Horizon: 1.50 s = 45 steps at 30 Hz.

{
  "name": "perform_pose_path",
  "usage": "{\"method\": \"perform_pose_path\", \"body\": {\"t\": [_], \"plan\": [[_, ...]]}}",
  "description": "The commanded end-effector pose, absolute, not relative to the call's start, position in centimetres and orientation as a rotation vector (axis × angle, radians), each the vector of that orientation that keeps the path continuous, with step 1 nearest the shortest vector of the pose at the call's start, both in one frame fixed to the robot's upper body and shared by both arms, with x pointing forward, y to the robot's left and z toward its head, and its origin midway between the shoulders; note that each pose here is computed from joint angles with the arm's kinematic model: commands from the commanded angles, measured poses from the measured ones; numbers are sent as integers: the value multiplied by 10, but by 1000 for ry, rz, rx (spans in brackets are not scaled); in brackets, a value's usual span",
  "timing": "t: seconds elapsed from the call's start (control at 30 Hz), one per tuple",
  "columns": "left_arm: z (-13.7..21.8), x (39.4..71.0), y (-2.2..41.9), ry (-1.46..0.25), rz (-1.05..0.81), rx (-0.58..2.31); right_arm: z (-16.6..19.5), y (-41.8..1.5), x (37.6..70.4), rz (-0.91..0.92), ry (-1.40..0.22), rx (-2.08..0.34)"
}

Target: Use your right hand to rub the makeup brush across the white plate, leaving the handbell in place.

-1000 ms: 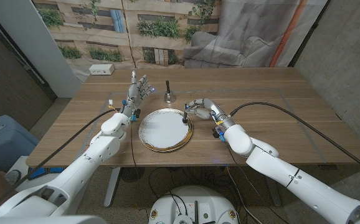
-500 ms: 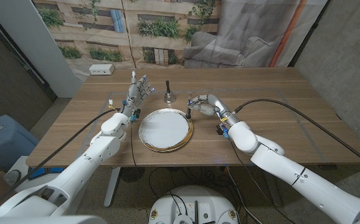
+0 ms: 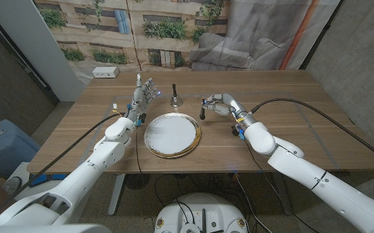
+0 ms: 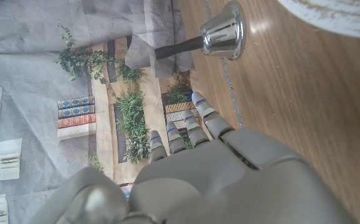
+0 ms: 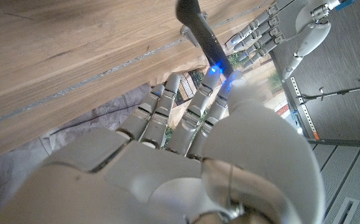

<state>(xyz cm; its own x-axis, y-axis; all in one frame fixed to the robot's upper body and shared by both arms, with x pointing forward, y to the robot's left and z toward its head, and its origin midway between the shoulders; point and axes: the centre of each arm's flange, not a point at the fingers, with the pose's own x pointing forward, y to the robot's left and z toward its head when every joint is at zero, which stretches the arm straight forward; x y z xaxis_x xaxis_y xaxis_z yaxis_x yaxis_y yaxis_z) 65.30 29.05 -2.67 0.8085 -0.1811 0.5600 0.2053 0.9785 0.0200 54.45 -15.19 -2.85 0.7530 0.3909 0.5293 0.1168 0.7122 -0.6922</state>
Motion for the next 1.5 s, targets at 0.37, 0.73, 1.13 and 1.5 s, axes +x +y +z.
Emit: {"method": "perform_pose_path", "body": {"t": [0.37,0.73,1.13,1.5], "plan": [[-27,653,290,-594,-207,-42,-4,-205,552,68,-722,-844],[-27,653,290,-594,-207,-42,4,-225,556,8,-759,-898],[-27,653,290,-594,-207,-42,11,-239,559,-69,-775,-975],[-27,653,290,-594,-207,-42,11,-248,563,-152,-766,-1080]]}}
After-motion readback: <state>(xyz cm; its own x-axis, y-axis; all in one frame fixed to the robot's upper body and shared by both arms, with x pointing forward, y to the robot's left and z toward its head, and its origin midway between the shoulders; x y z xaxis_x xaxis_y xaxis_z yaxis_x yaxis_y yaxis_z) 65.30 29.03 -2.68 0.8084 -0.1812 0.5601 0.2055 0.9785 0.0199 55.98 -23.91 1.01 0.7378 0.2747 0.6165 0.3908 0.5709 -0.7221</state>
